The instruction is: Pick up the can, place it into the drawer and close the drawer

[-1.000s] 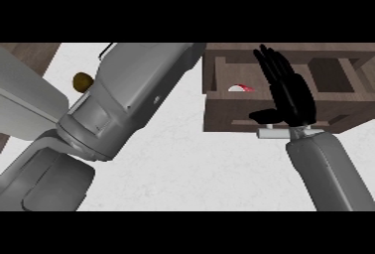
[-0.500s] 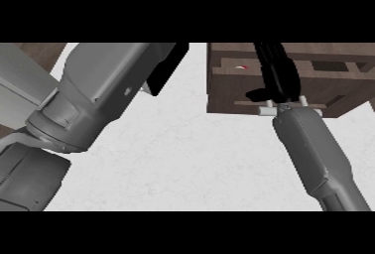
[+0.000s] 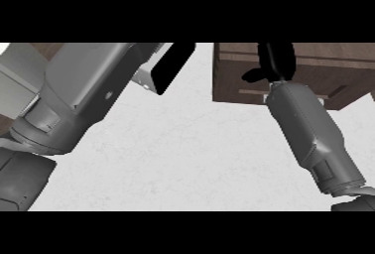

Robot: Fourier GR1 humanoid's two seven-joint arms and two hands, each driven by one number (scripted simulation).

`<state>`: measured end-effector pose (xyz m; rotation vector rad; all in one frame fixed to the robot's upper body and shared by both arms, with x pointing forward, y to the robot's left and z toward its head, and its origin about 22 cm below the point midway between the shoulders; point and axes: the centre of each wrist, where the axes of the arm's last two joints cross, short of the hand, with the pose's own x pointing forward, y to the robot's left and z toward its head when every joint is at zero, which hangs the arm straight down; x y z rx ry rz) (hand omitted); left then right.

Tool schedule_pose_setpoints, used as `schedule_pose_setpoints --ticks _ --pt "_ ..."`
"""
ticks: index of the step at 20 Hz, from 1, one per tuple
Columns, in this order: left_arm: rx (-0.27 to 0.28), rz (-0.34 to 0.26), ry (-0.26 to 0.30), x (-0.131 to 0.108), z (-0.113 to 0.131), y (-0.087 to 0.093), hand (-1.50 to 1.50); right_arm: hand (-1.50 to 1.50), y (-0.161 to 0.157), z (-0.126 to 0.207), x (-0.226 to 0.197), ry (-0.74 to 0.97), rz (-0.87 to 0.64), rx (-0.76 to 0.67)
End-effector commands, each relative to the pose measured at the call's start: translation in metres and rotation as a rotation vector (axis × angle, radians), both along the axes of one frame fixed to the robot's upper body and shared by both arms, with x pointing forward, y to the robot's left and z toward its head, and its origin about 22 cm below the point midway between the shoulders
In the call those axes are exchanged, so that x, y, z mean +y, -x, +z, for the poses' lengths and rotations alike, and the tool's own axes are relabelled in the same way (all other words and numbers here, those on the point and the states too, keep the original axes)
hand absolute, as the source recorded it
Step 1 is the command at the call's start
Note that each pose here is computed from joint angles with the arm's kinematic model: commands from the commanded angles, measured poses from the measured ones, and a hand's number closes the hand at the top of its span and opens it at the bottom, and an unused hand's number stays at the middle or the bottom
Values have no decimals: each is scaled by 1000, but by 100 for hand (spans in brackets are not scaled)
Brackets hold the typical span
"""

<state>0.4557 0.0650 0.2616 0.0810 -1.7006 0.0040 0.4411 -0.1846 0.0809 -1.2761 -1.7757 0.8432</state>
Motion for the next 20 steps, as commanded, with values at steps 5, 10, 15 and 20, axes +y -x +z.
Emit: schedule_pose_setpoints --ticks 5,10,15,20 --pt "21 -24 5 17 0 6 -150 -150 -25 47 11 5 -29 -60" --pt "4 -15 -6 44 -12 6 -150 -150 -31 65 18 -41 -10 -79" --pt "13 -25 -13 48 -18 12 -150 -150 -31 70 23 -178 80 -94" --pt "-4 -25 -2 49 -13 20 -150 -150 -31 62 32 -175 95 -84"
